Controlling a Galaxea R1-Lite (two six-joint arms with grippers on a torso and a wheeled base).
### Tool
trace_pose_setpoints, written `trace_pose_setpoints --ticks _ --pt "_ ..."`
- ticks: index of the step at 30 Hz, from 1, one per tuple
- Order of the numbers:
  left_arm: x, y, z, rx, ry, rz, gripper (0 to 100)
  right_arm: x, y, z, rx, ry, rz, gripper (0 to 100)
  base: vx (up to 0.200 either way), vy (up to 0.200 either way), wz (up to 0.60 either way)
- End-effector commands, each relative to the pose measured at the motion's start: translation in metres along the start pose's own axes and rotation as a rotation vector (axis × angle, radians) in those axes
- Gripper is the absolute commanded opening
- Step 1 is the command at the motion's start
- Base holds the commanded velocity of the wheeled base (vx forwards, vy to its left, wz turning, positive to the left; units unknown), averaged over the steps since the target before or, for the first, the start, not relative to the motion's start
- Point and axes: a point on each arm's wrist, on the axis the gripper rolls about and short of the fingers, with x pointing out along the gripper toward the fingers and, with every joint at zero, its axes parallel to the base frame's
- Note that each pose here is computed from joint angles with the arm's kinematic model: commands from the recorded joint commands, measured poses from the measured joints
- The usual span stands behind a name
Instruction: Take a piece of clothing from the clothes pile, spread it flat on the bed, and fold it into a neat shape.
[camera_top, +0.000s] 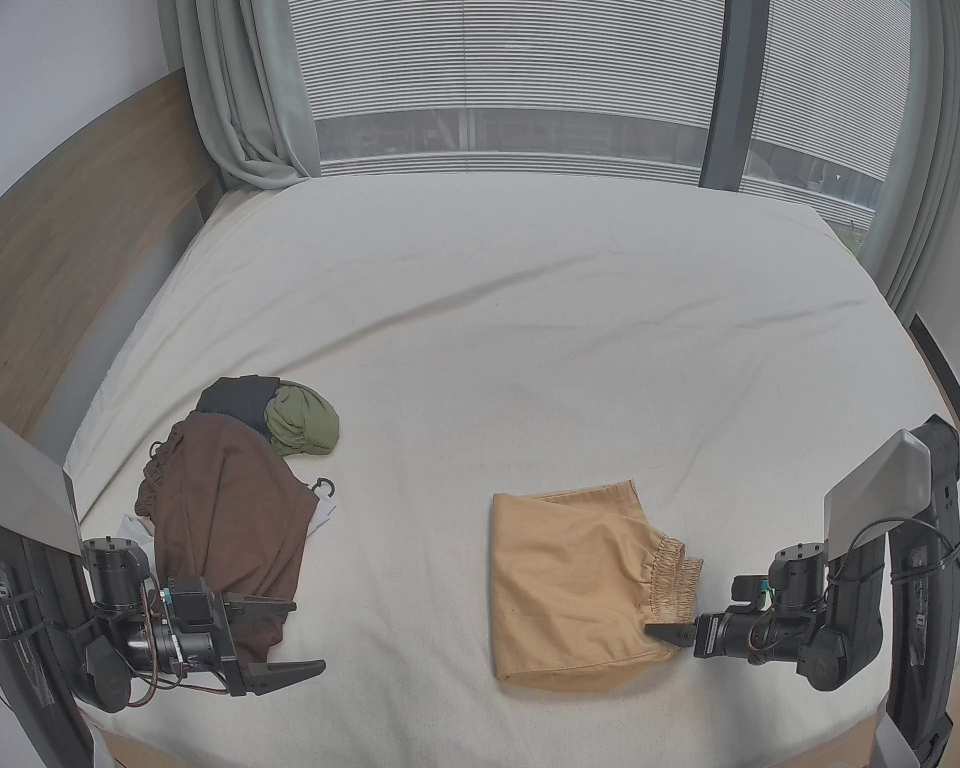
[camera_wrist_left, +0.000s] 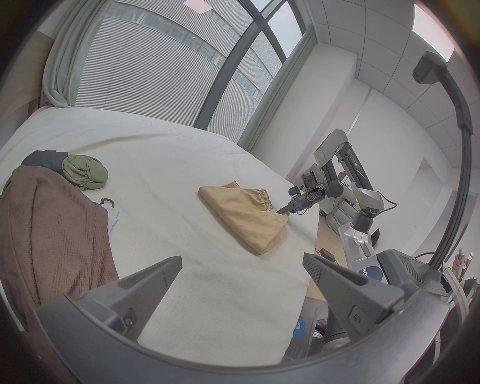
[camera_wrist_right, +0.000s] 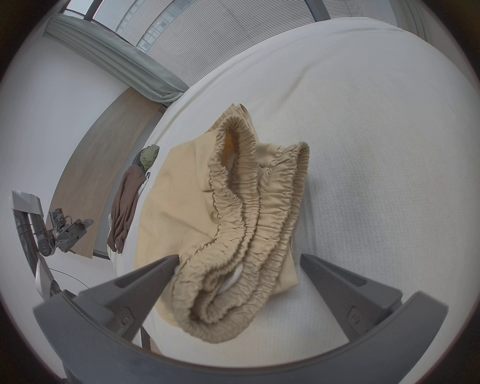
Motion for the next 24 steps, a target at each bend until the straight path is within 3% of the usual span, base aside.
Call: trace_pose_setpoints --ticks 1,24 --pt "-0.001 -0.004 -0.002 -0.014 0.009 -0.004 100 0.01 -0.002 -0.003 -0.001 0.01 -0.007 100 0.0 0.0 0.0" --pt "-0.001 -0.004 -0.004 -0.022 0.016 -0.007 100 0.032 0.014 -0.005 0.003 0.018 0.062 100 0.0 0.0 0.0"
